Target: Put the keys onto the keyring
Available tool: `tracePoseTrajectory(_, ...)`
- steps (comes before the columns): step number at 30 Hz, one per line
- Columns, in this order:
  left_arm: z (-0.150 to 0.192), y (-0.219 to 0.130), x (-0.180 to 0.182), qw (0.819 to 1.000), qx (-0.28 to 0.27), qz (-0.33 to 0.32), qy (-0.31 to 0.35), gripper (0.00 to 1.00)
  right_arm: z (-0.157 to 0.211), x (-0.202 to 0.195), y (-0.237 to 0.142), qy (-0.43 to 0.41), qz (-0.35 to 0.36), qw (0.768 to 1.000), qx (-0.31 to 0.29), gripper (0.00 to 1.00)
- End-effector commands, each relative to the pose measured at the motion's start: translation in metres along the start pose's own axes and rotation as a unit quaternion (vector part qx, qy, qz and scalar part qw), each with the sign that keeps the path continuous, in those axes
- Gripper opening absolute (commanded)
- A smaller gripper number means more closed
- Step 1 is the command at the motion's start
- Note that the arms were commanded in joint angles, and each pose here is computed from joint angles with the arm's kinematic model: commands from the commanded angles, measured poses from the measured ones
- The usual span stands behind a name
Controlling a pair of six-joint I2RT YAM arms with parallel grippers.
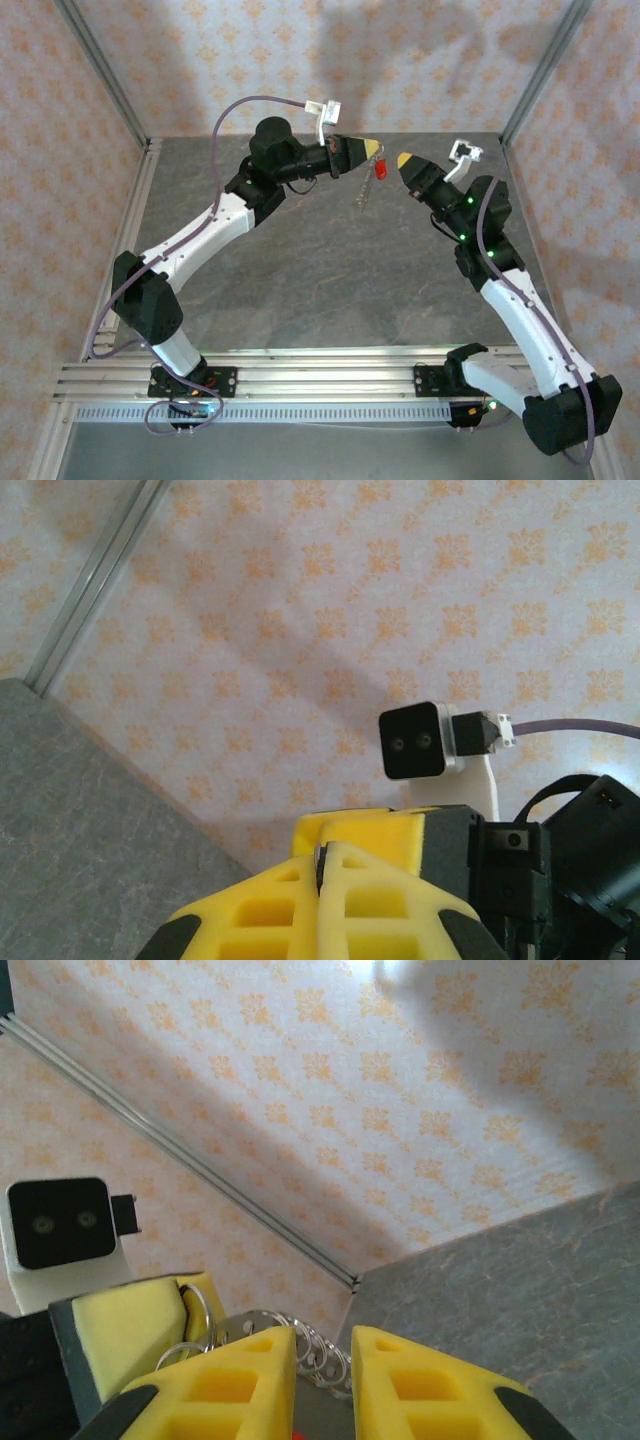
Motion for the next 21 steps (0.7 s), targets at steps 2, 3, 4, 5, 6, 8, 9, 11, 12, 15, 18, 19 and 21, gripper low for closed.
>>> tracePoseTrajectory(2, -0.009, -0.006, -0.026, 0.999, -0.025, 0.034, 0.028, 0.0, -0.011, 0.02, 0.006, 0.003, -0.047, 0.999, -0.024, 0.2)
tracePoseTrajectory(3, -0.009, -0.005, -0.026, 0.999, -0.026, 0.034, 0.028, 0.0, -0.008, 0.022, 0.008, 0.003, -0.051, 0.998, -0.019, 0.2)
tracePoseTrajectory(4, -0.008, -0.005, -0.026, 0.999, -0.027, 0.033, 0.028, 0.0, -0.004, 0.024, 0.01, 0.003, -0.057, 0.998, -0.012, 0.19)
tracePoseTrajectory(5, -0.009, -0.004, -0.025, 0.999, -0.029, 0.032, 0.028, 0.0, 0.0, 0.026, 0.012, 0.004, -0.063, 0.998, -0.004, 0.19)
tracePoseTrajectory(6, -0.009, -0.004, -0.025, 0.999, -0.03, 0.032, 0.029, 0.0, 0.005, 0.027, 0.014, 0.004, -0.067, 0.998, 0.004, 0.18)
tracePoseTrajectory(8, -0.008, -0.002, -0.023, 0.999, -0.032, 0.031, 0.026, 0.0, 0.016, 0.03, 0.018, 0.004, -0.072, 0.997, 0.019, 0.17)
tracePoseTrajectory(9, -0.008, -0.002, -0.023, 0.999, -0.032, 0.031, 0.025, 0.0, 0.022, 0.029, 0.02, 0.003, -0.071, 0.997, 0.027, 0.16)
tracePoseTrajectory(11, -0.007, 0.0, -0.022, 0.999, -0.031, 0.032, 0.023, 0.0, 0.03, 0.027, 0.023, 0.006, -0.067, 0.997, 0.037, 0.16)
tracePoseTrajectory(12, -0.007, 0.001, -0.021, 0.999, -0.031, 0.031, 0.023, 0.0, 0.033, 0.025, 0.023, 0.007, -0.064, 0.997, 0.04, 0.16)
tracePoseTrajectory(15, -0.005, 0.002, -0.02, 0.999, -0.028, 0.03, 0.021, 0.0, 0.035, 0.022, 0.019, 0.002, -0.053, 0.998, 0.035, 0.16)
tracePoseTrajectory(18, -0.005, 0.002, -0.02, 0.999, -0.03, 0.029, 0.021, 0.0, 0.034, 0.022, 0.013, -0.012, -0.041, 0.998, 0.035, 0.15)
tracePoseTrajectory(19, -0.006, 0.002, -0.02, 0.999, -0.031, 0.03, 0.022, 0.0, 0.034, 0.021, 0.012, -0.017, -0.036, 0.999, 0.036, 0.16)
tracePoseTrajectory(21, -0.006, 0.002, -0.02, 0.999, -0.031, 0.029, 0.023, 0.0, 0.034, 0.02, 0.007, -0.024, -0.029, 0.999, 0.039, 0.16)
Point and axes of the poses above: each hand's point on the last joint's axis, 136 mm out from that joint toward the fingers, its own y axis out along the fingers, its own x axis along the line the jaws close on, z = x × y, the point moved 10 cm from there along -y, back along the fingers, and after that the axes turned 11 degrees about -y, right-handed, at the moved point
